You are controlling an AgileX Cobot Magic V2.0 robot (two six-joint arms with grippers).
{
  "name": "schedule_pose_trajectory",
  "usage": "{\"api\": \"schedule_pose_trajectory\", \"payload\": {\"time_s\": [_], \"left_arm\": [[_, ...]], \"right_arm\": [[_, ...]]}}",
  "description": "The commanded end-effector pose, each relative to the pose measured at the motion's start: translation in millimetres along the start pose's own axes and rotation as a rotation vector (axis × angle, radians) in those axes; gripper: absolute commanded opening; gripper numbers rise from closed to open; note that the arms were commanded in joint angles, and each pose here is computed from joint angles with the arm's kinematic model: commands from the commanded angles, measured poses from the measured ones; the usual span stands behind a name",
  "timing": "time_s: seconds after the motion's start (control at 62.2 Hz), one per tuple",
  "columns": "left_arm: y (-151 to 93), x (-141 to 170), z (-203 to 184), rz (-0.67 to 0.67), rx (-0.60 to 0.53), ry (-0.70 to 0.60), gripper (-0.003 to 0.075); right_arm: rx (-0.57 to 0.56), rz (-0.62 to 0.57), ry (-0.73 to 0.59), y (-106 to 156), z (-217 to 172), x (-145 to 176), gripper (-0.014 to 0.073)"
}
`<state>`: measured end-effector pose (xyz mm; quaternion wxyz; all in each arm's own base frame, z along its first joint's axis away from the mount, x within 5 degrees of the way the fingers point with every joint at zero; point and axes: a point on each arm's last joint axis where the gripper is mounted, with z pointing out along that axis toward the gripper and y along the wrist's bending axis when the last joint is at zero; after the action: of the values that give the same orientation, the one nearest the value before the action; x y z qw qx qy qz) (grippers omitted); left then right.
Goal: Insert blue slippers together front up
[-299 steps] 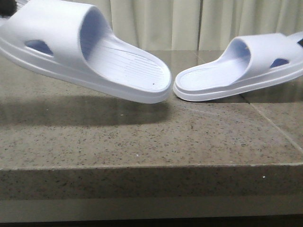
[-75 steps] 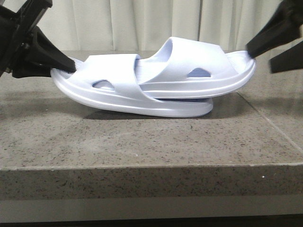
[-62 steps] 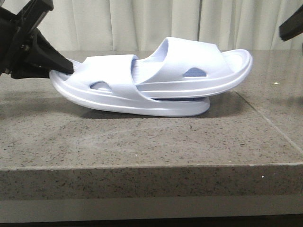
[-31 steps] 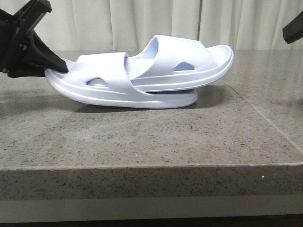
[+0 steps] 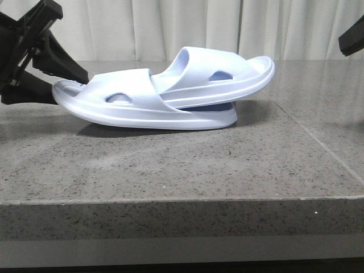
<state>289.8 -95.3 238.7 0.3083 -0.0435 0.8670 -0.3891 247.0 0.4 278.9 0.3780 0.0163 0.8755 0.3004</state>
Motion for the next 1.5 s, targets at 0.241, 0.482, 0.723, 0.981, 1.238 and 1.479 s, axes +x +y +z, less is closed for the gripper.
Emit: {"api": "schedule_pose_trajectory", "payload": {"time_s": [0.241,0.482,0.723,0.981,1.238,1.479], "left_arm": [[-26,-25,-28,0.218,-0.051,0.007,0.0418],[-37,-37,-89,0.406,-0.304,0.000,0.0418],[-51,-19,-158,0.475,-0.581,-0.066,0.0418],[-55,24,-216,0.481,-0.733,-0.188,0.0418],[-56,66,-241,0.522,-0.679,-0.341,0.0417],[-51,82,-241,0.544,-0.623,-0.436,0.0417]], "right_arm": [[-0.062,-0.043,-0.009,14,-11,-4,0.0438],[-0.040,-0.168,0.015,49,-37,-3,0.0438],[0.224,-0.309,0.083,82,-80,7,0.0437],[0.385,-0.304,0.062,89,-123,31,0.0437],[0.361,-0.346,-0.080,96,-154,62,0.0437],[0.347,-0.375,-0.204,94,-164,83,0.0437]]}}
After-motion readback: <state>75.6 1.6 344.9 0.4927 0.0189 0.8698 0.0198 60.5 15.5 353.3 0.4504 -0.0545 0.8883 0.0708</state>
